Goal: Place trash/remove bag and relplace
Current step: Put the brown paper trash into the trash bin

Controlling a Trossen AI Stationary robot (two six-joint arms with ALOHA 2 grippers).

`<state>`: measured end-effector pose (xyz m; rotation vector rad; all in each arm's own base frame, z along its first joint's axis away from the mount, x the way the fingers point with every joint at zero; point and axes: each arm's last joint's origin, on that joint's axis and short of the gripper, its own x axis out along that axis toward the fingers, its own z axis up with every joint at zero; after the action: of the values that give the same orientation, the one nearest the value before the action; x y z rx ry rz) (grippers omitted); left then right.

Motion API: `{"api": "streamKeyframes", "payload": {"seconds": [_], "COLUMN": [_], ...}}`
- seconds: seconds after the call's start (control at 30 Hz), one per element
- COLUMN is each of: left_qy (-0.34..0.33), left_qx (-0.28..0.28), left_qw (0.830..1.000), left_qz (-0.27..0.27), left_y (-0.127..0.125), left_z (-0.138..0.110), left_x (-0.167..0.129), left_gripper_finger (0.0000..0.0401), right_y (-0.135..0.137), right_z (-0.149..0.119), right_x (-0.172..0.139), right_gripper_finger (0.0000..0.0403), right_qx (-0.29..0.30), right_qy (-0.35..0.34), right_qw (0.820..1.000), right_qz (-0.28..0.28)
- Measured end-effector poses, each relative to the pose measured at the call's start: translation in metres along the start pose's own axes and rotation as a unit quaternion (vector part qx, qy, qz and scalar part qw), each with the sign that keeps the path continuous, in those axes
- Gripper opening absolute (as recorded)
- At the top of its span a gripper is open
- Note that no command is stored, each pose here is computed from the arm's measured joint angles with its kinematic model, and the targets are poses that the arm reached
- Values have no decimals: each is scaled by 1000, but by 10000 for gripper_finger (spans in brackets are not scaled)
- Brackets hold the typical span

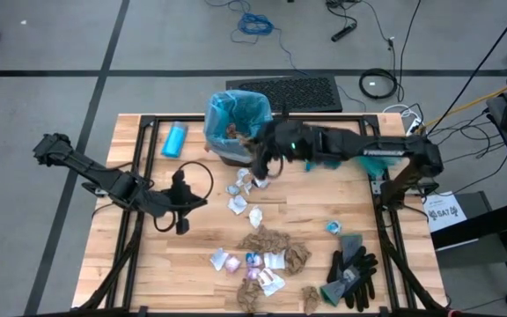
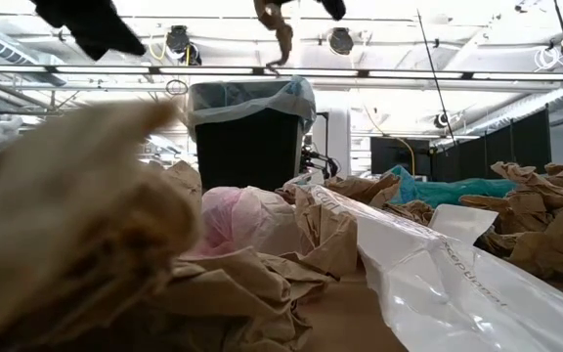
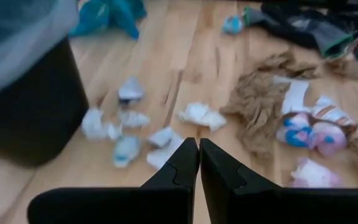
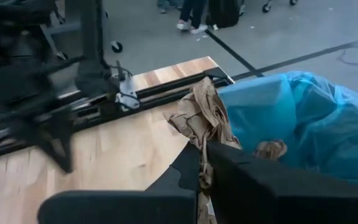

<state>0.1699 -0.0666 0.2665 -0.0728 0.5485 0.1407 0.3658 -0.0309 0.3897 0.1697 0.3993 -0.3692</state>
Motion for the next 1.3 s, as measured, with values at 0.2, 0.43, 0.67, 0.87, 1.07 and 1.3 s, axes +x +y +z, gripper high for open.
{"api": "streamKeyframes", "payload": {"seconds": [0.2, 0.43, 0.67, 0.87, 1.07, 1.3], "left_qy": [-6, 5, 12, 16, 18, 18], "left_qx": [2, -2, -2, -1, 0, 0], "left_qw": [1000, 1000, 999, 999, 999, 999], "left_qz": [15, -14, -34, -42, -41, -41], "left_y": [7, 7, 5, 5, 5, 5], "left_z": [4, 4, 3, 3, 2, 2], "left_x": [3, 4, 4, 4, 4, 4], "left_gripper_finger": [22, 22, 22, 22, 22, 22], "right_y": [-28, -62, -92, -97, -97, -95], "right_z": [6, 9, 2, 2, 3, 13], "right_x": [32, 66, 78, 77, 77, 43], "right_gripper_finger": [0, 11, 57, 127, 181, 190], "right_qx": [11, 37, 106, 103, 114, 101], "right_qy": [-36, -84, -64, -60, -62, -48], "right_qw": [999, 995, 990, 990, 989, 991], "right_qz": [4, -33, -67, -70, -70, -69]}}
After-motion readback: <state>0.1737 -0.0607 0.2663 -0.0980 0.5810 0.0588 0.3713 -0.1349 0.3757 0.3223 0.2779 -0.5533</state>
